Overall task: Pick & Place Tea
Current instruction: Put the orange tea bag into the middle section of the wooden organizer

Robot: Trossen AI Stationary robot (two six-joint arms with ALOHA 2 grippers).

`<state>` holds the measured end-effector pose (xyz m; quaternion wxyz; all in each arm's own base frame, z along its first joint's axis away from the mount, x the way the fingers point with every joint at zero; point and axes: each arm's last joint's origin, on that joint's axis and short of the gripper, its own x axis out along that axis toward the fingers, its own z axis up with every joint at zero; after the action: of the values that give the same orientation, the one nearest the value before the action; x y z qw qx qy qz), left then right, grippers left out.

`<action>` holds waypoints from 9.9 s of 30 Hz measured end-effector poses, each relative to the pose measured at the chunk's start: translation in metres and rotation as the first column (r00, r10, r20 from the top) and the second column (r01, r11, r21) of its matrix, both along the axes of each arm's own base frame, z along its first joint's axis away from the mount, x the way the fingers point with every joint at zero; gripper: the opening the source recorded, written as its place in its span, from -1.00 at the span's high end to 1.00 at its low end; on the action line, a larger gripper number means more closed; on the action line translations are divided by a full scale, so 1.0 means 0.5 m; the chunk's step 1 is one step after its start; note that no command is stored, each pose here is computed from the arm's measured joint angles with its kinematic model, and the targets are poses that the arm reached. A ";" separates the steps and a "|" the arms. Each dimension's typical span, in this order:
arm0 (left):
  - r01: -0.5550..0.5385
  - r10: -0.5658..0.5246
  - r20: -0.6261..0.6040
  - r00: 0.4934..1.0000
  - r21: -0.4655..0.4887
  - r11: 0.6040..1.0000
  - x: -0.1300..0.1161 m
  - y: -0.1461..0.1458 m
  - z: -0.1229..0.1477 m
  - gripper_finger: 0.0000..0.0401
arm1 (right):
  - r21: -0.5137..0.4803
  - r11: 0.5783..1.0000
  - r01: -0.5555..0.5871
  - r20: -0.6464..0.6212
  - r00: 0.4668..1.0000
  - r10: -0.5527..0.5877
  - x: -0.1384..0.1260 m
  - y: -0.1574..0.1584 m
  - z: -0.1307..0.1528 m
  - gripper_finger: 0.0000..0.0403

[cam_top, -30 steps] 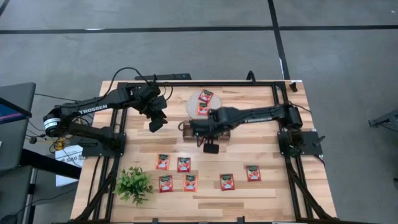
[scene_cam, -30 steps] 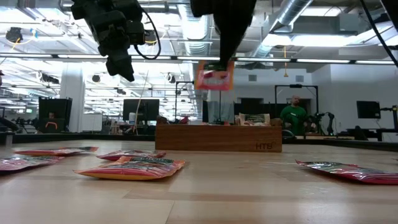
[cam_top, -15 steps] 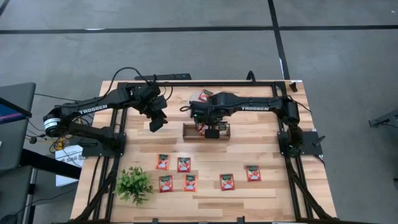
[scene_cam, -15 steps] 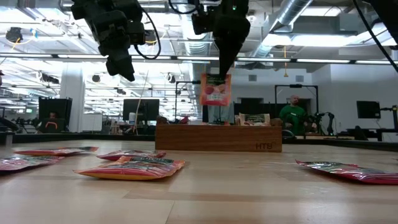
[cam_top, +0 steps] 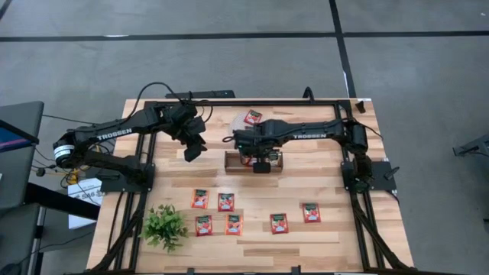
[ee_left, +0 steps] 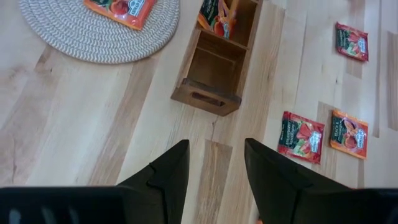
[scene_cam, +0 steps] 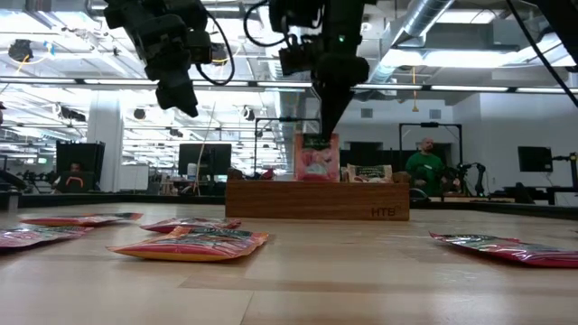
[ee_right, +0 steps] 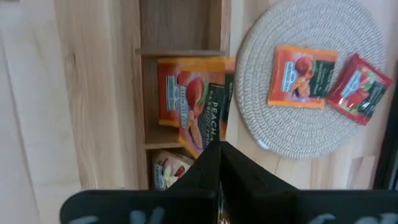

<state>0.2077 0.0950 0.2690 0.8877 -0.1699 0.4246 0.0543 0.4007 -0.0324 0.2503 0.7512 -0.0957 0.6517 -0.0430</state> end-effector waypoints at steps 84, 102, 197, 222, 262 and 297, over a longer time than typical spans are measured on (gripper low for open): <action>0.194 -0.194 -0.009 0.981 0.002 0.981 0.026 -0.081 -0.001 0.27 | -0.029 0.987 0.159 0.039 0.987 -0.158 -0.089 0.128 0.166 0.53; 0.125 -0.127 -0.123 0.984 -0.024 0.992 0.033 -0.191 -0.008 0.27 | -0.015 0.989 0.147 0.269 0.953 -0.138 -0.242 0.294 0.284 0.53; 0.294 -0.252 -0.435 0.865 0.032 0.955 0.187 -0.234 -0.110 1.00 | 0.379 0.921 0.085 0.750 0.555 -0.360 -0.553 0.166 0.052 0.53; 0.142 -0.149 0.014 0.989 0.227 0.963 0.280 -0.232 0.135 1.00 | 0.421 0.898 -0.130 0.882 0.291 -0.371 -0.388 0.157 -0.083 0.50; 0.167 -0.156 -0.060 0.986 0.334 0.928 0.298 -0.227 0.105 1.00 | 0.371 0.905 -0.210 0.854 0.461 -0.243 -0.202 0.082 0.011 -0.01; 0.149 -0.155 -0.010 0.988 0.348 0.926 0.312 -0.228 0.105 1.00 | 0.388 0.898 -0.209 0.841 0.480 -0.252 -0.199 0.083 0.003 0.97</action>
<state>0.3636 -0.0190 0.3215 0.9089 0.0226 0.4124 0.0579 0.3013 0.0091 0.2517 0.9768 0.1205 0.1688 0.0532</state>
